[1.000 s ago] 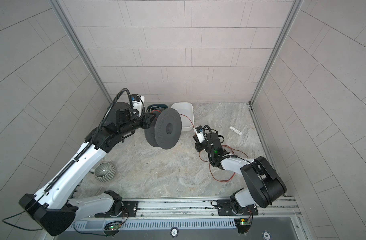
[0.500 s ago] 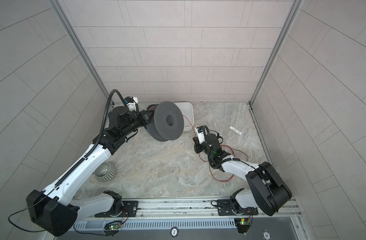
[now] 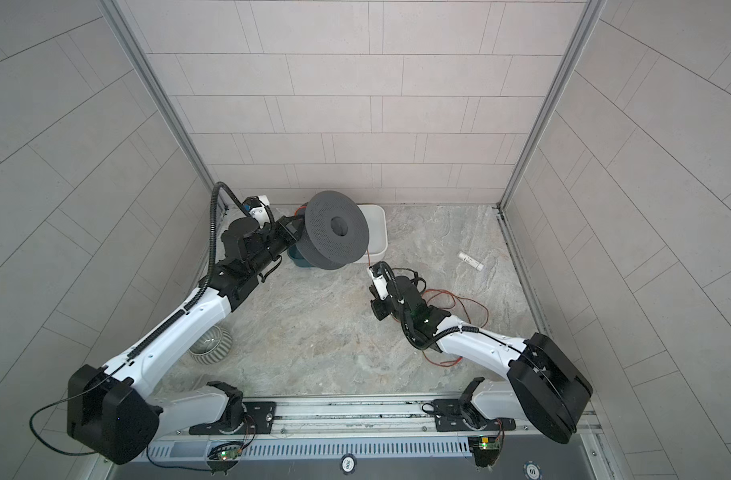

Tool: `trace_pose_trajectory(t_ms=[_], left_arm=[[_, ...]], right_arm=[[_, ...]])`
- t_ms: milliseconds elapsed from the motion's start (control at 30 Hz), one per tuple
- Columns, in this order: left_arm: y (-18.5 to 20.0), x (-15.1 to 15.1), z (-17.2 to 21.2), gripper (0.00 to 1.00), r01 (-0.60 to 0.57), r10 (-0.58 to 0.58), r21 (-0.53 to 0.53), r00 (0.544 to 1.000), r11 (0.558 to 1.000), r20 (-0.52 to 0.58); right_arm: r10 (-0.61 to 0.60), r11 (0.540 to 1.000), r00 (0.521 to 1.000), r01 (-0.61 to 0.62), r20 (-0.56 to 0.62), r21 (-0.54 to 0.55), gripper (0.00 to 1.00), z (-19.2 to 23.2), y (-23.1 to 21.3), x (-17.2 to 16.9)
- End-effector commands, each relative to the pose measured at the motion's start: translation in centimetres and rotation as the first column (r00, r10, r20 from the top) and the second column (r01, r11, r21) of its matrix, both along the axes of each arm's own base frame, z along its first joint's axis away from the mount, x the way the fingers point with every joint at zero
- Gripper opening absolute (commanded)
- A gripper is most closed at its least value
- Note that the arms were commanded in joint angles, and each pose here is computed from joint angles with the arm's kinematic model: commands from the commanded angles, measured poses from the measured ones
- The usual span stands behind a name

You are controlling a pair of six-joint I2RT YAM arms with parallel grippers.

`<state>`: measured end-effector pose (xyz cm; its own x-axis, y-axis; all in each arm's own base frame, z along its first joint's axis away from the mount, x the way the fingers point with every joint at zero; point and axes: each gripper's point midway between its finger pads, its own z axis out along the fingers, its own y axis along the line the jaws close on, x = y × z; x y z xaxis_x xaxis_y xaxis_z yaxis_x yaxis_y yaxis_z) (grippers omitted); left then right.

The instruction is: Wrap the cables

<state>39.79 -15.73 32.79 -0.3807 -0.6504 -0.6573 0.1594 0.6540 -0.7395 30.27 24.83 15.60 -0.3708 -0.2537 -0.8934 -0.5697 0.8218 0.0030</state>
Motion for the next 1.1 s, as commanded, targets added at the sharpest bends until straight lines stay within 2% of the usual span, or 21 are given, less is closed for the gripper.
trace_pose_trajectory(t_ms=[0,300,467,633,800,933,1067], left_arm=[[1.0,0.6,4.3,0.00,-0.054,0.063,-0.061,0.987,0.997,0.150],[-0.2,0.5,3.4,0.00,-0.071,0.073,-0.019,0.985,0.997,0.154],[-0.6,0.3,2.5,0.00,-0.104,0.093,0.070,0.985,0.992,0.142],[-0.7,-0.2,2.1,0.00,-0.129,0.105,0.176,0.985,0.976,0.139],[-0.3,0.1,1.2,0.00,-0.166,0.137,0.310,0.984,0.936,0.113],[-0.2,0.3,0.5,0.00,-0.187,0.156,0.378,0.981,0.907,0.111],[-1.6,-0.1,0.2,0.00,-0.172,0.133,0.472,0.984,0.865,0.115]], right_arm=[[0.005,0.998,0.998,-0.001,0.066,-0.060,0.00,2.7,0.4,-0.4],[0.129,0.981,0.988,-0.114,0.090,-0.156,0.00,6.7,4.5,-1.5],[0.177,0.965,0.979,-0.152,0.104,-0.211,0.00,8.6,6.4,-2.2],[0.149,0.967,0.980,-0.116,0.134,-0.229,0.00,10.2,6.9,-2.0],[0.144,0.968,0.977,-0.106,0.158,-0.228,0.00,11.9,7.0,-2.4],[0.138,0.969,0.974,-0.095,0.180,-0.227,0.00,13.6,6.9,-2.8],[0.123,0.967,0.967,-0.066,0.223,-0.245,0.00,15.6,6.6,-2.5]])
